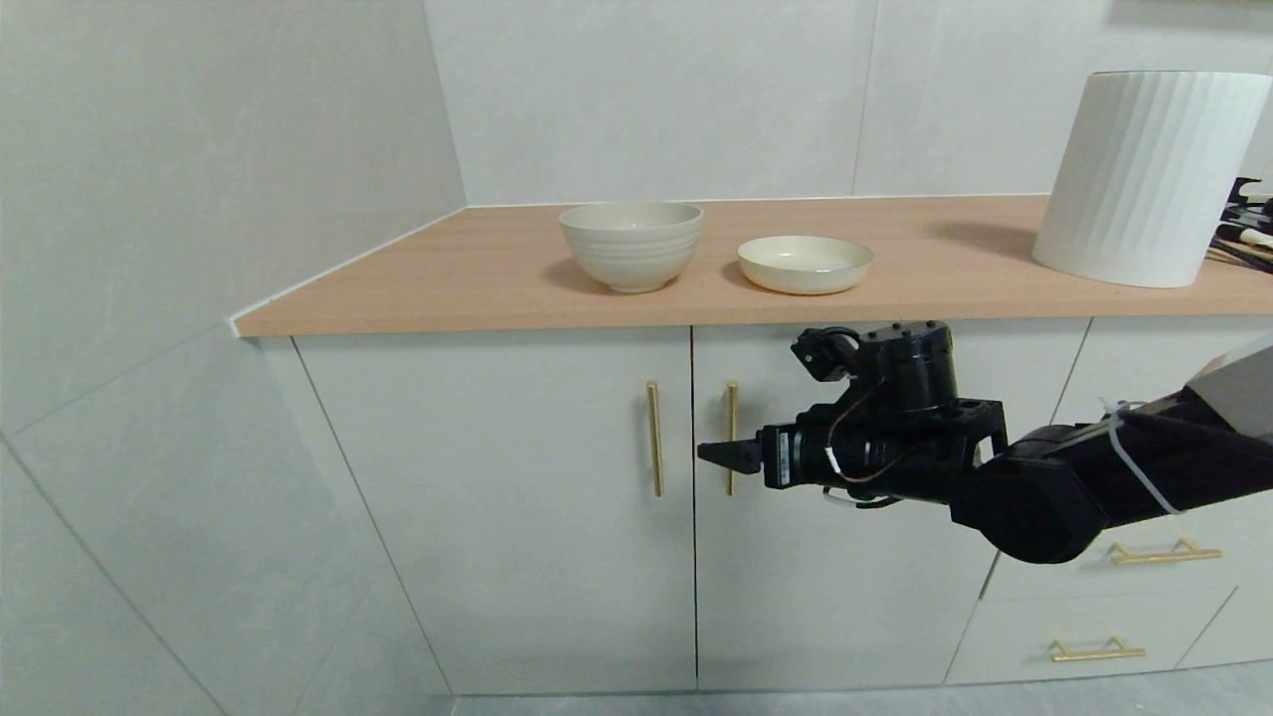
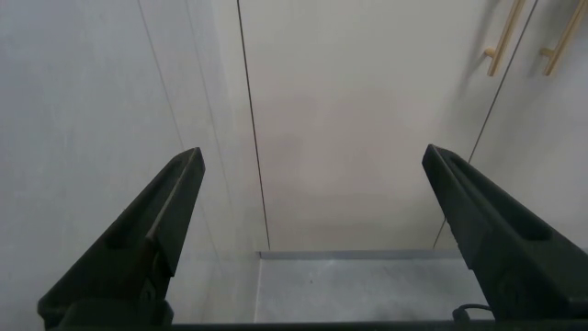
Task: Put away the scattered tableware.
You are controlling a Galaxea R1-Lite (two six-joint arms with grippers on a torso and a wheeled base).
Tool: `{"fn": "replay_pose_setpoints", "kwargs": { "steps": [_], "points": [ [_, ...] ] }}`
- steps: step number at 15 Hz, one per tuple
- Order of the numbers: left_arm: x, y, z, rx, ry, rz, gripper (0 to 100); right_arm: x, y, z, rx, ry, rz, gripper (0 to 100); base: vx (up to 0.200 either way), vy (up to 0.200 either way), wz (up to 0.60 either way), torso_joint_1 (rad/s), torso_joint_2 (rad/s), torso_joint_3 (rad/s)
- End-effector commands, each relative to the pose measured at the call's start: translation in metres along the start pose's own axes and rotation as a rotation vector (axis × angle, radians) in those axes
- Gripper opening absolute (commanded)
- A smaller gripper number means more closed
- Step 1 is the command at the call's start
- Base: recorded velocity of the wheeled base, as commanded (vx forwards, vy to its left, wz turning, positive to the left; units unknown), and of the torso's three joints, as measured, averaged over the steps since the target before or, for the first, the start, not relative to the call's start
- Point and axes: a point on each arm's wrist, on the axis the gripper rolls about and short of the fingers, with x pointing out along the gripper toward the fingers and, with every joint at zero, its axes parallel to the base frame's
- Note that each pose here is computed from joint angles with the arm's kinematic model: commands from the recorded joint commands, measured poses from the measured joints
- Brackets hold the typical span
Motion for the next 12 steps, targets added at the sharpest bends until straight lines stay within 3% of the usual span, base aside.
{"fn": "replay_pose_setpoints", "kwargs": {
  "steps": [1,6,12],
  "points": [
    [0.000,0.000,0.000,0.000,0.000,0.000,100,0.006,-0.003,-0.005,0.006,0.016,-0.003,100,0.000,0.000,0.00,0.000,0.00,0.000],
    [0.000,0.000,0.000,0.000,0.000,0.001,100,0.027,-0.008,-0.012,0.044,-0.083,0.031,100,0.000,0.000,0.00,0.000,0.00,0.000],
    [0.000,0.000,0.000,0.000,0.000,0.001,100,0.033,-0.002,-0.013,0.093,-0.128,0.072,100,0.000,0.000,0.00,0.000,0.00,0.000]
  ]
}}
